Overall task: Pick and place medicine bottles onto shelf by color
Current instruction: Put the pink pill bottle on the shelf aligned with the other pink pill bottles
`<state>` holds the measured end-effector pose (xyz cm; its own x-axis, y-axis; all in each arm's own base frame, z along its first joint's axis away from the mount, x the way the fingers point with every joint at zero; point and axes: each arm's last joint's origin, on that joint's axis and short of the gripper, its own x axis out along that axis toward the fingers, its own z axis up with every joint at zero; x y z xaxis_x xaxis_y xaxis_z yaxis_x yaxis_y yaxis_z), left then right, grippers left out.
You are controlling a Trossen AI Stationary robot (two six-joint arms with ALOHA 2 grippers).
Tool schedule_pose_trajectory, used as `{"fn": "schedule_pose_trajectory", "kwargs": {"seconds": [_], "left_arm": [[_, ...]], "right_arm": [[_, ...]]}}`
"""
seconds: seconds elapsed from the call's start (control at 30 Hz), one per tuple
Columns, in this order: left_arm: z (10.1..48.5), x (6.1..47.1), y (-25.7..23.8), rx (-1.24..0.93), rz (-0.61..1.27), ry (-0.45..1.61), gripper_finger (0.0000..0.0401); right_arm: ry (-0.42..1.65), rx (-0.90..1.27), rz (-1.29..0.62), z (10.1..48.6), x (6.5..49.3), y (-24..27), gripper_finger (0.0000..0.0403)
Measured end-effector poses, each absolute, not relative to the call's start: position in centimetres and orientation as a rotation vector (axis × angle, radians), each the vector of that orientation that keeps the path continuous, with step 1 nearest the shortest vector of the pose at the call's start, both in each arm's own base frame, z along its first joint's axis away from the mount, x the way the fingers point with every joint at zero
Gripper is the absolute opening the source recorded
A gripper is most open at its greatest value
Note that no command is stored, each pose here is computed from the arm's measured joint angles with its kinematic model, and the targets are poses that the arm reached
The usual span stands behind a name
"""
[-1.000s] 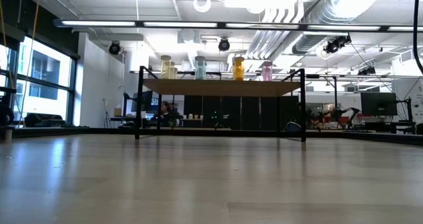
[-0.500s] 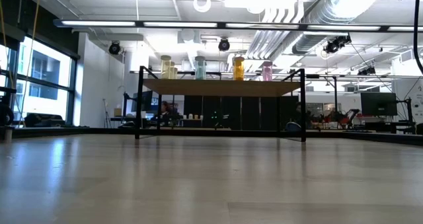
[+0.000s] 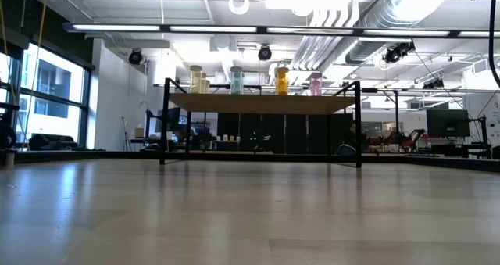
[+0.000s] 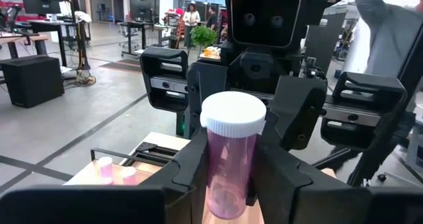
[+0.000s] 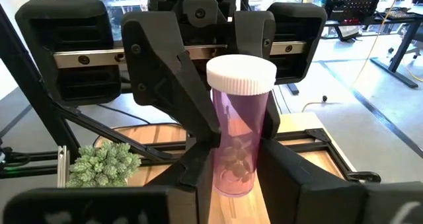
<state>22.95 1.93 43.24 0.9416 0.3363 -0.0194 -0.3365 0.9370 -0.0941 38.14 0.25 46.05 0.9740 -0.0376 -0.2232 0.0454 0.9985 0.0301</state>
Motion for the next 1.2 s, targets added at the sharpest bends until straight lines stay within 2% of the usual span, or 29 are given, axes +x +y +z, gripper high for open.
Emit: {"fn": "schedule_pose_trajectory", "kwargs": {"seconds": [0.2,0.4,0.63,0.9,1.0,1.2], "left_arm": [[43.2,22.9,2.0,-0.089,0.377,0.009,0.0091],[43.2,22.8,2.3,-0.024,0.466,0.018,0.0091],[42.6,22.7,2.5,0.043,0.568,0.093,0.009],[40.6,23.4,2.8,0.057,0.665,0.25,0.009],[40.0,24.2,3.0,0.046,0.672,0.271,0.009],[38.5,26.2,3.4,0.049,0.683,0.327,0.009]], "right_arm": [[0.249,0.028,-0.048,45.8,38.1,-0.1,0.0136],[0.404,0.028,-0.095,44.6,37.2,-1.4,0.017],[0.57,-0.057,-0.236,43.9,35.3,-4.6,0.0174],[0.525,-0.197,-0.333,46.2,32.4,-7.6,0.0174],[0.495,-0.194,-0.279,47.0,31.4,-8.0,0.0174],[0.436,-0.174,-0.04,47.4,31.0,-8.3,0.0174]]}}
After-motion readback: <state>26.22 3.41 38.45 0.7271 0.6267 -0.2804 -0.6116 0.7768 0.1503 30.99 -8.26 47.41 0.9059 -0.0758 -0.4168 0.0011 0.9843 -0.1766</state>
